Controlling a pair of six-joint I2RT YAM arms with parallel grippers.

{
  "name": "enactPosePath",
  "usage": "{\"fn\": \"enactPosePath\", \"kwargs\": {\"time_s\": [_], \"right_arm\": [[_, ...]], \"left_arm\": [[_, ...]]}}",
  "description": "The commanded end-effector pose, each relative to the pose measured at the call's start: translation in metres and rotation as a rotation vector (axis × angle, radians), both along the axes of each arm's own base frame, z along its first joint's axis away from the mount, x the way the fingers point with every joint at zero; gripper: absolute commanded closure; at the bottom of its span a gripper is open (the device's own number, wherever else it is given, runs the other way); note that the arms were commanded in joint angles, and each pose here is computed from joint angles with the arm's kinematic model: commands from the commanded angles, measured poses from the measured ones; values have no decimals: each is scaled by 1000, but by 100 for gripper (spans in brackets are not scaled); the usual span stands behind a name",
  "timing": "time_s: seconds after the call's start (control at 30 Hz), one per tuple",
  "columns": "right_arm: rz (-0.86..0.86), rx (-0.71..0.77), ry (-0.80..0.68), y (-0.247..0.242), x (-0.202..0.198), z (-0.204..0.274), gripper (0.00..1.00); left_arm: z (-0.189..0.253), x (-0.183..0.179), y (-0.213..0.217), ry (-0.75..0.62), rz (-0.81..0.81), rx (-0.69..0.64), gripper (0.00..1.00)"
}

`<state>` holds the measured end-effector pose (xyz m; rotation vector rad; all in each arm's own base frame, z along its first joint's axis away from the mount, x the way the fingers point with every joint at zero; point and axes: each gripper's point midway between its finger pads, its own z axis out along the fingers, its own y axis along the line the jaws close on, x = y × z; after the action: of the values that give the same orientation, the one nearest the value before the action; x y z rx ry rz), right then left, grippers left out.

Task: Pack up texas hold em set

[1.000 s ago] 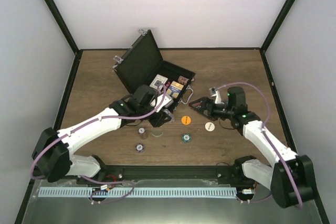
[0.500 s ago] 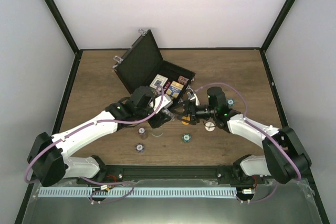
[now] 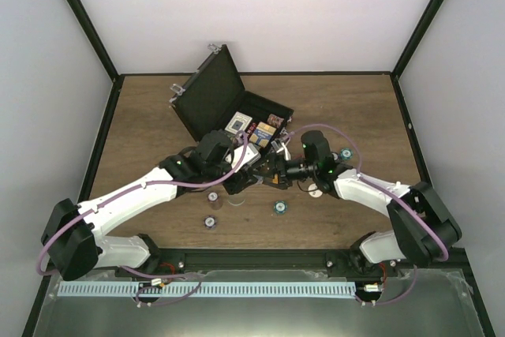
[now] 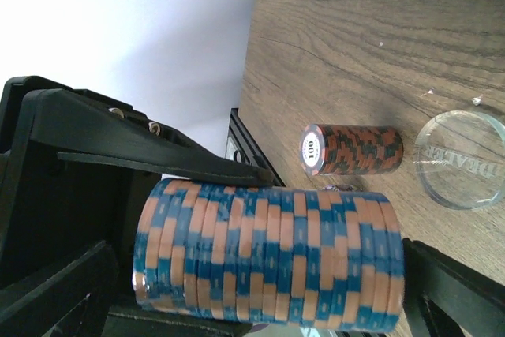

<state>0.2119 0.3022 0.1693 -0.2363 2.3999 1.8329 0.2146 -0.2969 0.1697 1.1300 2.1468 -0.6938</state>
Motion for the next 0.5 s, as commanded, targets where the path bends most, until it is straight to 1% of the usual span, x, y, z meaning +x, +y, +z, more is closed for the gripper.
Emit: {"fn": "enactPosePath", "kwargs": {"time_s": [0.0,0.23,0.33,0.37,0.4,0.43,0.47], "right_arm": [[47,33,-45,14,-3,19,4],[34,25,-50,16,-1,23,24],[26,27,-56,16,-1,25,33],[19,26,-60,15,-1,26,35],[6,22,-68,14,1,27,36],[-12,15,-75,14,3,28,37],[-34,3,-80,12,6,28,38]], "left_arm": [[25,4,-17,-68,-43,-84,68],[21,6,-17,-80,-31,-63,68],[21,7,-15,-96,-18,-52,62],[22,8,-14,-100,-13,-50,55],[21,9,-14,-101,-8,-46,44],[22,10,-13,-107,1,-43,32],[24,12,-12,-118,13,-39,23]]}}
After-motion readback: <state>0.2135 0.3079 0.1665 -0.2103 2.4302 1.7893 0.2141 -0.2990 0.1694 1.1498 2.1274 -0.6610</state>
